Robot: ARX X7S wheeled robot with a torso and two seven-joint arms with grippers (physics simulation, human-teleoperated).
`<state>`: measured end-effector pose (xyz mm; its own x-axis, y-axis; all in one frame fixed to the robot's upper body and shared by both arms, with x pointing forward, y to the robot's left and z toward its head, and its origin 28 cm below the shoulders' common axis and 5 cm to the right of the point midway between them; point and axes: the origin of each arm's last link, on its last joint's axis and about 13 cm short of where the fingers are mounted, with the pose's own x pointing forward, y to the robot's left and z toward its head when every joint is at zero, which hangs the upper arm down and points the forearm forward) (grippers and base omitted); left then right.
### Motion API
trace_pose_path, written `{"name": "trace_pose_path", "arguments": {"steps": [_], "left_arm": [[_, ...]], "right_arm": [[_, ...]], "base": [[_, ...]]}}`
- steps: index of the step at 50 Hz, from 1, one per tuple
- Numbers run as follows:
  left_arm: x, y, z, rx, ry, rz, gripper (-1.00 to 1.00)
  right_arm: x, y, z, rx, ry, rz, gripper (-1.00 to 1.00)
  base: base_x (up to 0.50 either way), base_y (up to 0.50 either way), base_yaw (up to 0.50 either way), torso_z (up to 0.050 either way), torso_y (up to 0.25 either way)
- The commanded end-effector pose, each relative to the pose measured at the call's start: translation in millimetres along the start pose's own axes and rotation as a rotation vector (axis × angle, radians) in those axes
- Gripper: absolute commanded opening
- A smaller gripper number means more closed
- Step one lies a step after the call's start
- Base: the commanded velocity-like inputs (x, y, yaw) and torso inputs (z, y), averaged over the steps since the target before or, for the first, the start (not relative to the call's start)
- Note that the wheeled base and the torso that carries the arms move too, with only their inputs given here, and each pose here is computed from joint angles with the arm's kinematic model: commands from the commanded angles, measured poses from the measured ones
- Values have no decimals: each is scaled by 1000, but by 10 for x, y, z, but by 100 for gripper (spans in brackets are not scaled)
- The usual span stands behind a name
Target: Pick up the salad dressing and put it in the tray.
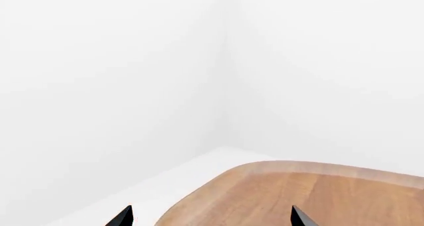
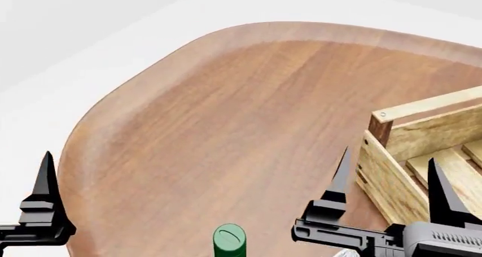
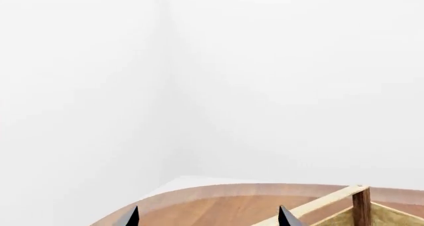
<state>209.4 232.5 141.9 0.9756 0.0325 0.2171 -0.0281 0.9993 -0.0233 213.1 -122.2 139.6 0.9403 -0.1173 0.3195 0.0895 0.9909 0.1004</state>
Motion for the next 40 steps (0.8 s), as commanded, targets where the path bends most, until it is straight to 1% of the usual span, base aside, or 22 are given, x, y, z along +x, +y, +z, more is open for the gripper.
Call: {"name": "trace_pose_path", "arguments": {"steps": [1, 3, 4, 5, 9, 11, 13, 14, 15, 16, 17, 19, 20, 21, 22, 25, 27, 28, 32, 36, 38, 40], "left_arm": [[6, -3, 7, -2, 0, -4, 100], [6, -3, 7, -2, 0, -4, 100], [7, -1, 15, 0, -1, -5, 100], [7, -1, 14, 0, -1, -6, 100], [7, -2, 12, 0, 1, -8, 100], [5, 0, 11, 0, 0, -8, 100], [4, 3, 8, 1, 0, -6, 100], [2, 5, 2, 2, 1, -6, 100], [2, 5, 2, 2, 1, -6, 100], [1, 7, -3, 3, 3, -4, 100], [1, 7, -5, 3, 4, -4, 100], [0, 6, -4, 4, 3, -3, 100], [0, 5, -1, 5, 2, -4, 100], [-1, 5, 1, 5, 1, -4, 100], [0, 7, 1, 6, 2, -3, 100], [3, 8, -2, 5, 4, -3, 100], [3, 6, -3, 5, 5, -4, 100], [2, 6, -6, 6, 4, -4, 100], [2, 8, -14, 7, 8, -4, 100], [3, 5, -23, 8, 10, -5, 100], [3, 5, -22, 8, 10, -4, 100], [5, 5, -25, 8, 10, -5, 100]], "right_arm": [[-3, 17, -41, 5, 60, 47, 100], [-3, 17, -40, 5, 60, 47, 100], [-57, 28, -67, -51, 98, 166, 100], [-60, 28, -71, -72, 109, 157, 100], [-60, -7, -52, -82, 106, 144, 100], [-65, -45, -38, -66, 139, 160, 100], [-90, -62, -65, -143, 118, 220, 100], [-120, -76, -106, -189, 132, 321, 100], [-120, -77, -108, -189, 132, 321, 100], [-125, -102, -123, -189, 165, 369, 100], [-119, -116, -121, -167, 177, 376, 100], [-111, -146, -128, -174, 206, 381, 100], [-110, -180, -121, -150, 260, 398, 100], [-113, -202, -120, -158, 283, 417, 100], [-131, -234, -125, -182, 323, 457, 100], [-158, -269, -154, -222, 364, 504, 100], [-173, -302, -195, -284, 373, 514, 100], [-192, -346, -211, -338, 375, 524, 100], [-222, -434, -177, -394, 378, 539, 100], [-227, -474, -193, -414, 394, 550, 100], [-272, -491, -219, -468, 399, 591, 100], [-280, -507, -235, -509, 397, 589, 100]], "base": [[0, 0, 0, 0, 0], [0, 0, 0, 0, 0], [0, 0, 0, 0, 0], [0, 0, 0, 0, 0], [0, 0, 0, 0, 0], [0, 0, 0, 0, 0], [0, 0, 0, 0, 0], [0, 0, 0, 0, 0], [0, 0, 0, 0, 0], [0, 0, 0, 0, 0], [0, 0, 0, 0, 0], [0, 0, 0, 0, 0], [0, 0, 0, 0, 0], [0, 0, 0, 0, 0], [0, 0, 0, 0, 0], [0, 0, 0, 0, 0], [0, 0, 0, 0, 0], [0, 0, 0, 0, 0], [0, 0, 0, 0, 0], [0, 0, 0, 0, 0], [0, 0, 0, 0, 0], [0, 0, 0, 0, 0]]}}
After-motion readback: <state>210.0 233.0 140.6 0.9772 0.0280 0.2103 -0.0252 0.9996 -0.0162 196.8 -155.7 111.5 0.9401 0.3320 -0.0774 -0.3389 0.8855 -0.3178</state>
